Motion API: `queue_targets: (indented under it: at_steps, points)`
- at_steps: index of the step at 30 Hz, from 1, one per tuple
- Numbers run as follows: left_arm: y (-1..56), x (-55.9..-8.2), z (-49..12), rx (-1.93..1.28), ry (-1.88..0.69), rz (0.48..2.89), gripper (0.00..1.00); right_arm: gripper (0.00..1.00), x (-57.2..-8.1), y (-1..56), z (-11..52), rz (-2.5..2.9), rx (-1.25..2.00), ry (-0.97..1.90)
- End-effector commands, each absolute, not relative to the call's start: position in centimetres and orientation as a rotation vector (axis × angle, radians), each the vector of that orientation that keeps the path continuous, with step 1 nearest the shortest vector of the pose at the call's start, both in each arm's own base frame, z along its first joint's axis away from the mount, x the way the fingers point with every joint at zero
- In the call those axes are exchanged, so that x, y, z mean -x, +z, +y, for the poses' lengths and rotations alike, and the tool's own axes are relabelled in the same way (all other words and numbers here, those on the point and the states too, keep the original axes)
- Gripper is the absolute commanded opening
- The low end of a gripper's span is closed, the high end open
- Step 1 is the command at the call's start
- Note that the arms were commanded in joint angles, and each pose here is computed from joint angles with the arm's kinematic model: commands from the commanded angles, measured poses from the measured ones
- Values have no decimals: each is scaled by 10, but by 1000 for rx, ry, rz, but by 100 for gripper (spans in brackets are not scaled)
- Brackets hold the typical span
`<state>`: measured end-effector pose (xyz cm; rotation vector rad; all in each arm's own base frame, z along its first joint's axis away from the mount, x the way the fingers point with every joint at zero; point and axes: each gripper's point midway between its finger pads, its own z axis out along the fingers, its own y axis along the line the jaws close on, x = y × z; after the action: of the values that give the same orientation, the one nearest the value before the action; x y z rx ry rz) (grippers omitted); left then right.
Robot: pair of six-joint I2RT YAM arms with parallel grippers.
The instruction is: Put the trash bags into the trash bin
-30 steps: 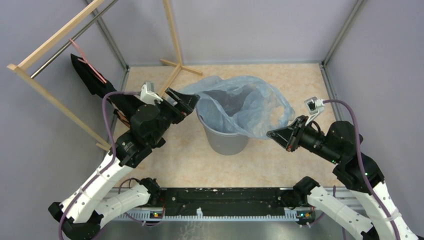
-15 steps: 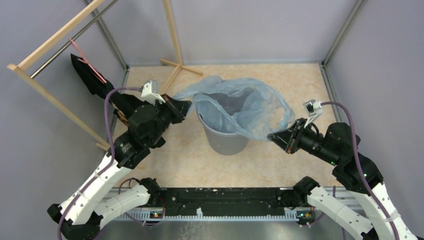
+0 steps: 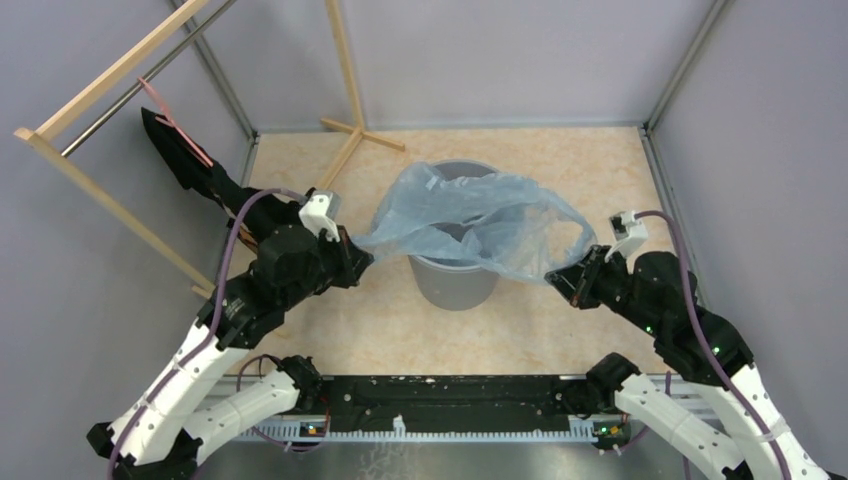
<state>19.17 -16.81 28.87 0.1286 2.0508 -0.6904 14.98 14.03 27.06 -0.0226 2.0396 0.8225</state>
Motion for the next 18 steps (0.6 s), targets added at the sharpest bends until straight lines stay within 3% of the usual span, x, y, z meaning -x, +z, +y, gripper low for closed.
queue_targets:
  at_steps: [1,10,16,18]
  points:
    - [253,-191,-146,-157,-488,2193,0,0,-159,273,122,2015,-128,746]
    - [240,-205,-160,-147,-511,2190,0,0,-169,258,130,2010,-176,776]
    - [215,-221,-181,-113,-562,2187,0,0,-204,243,122,1954,-198,614]
    - [219,-229,-180,-76,-553,2156,7,6,-215,238,131,1929,-147,619]
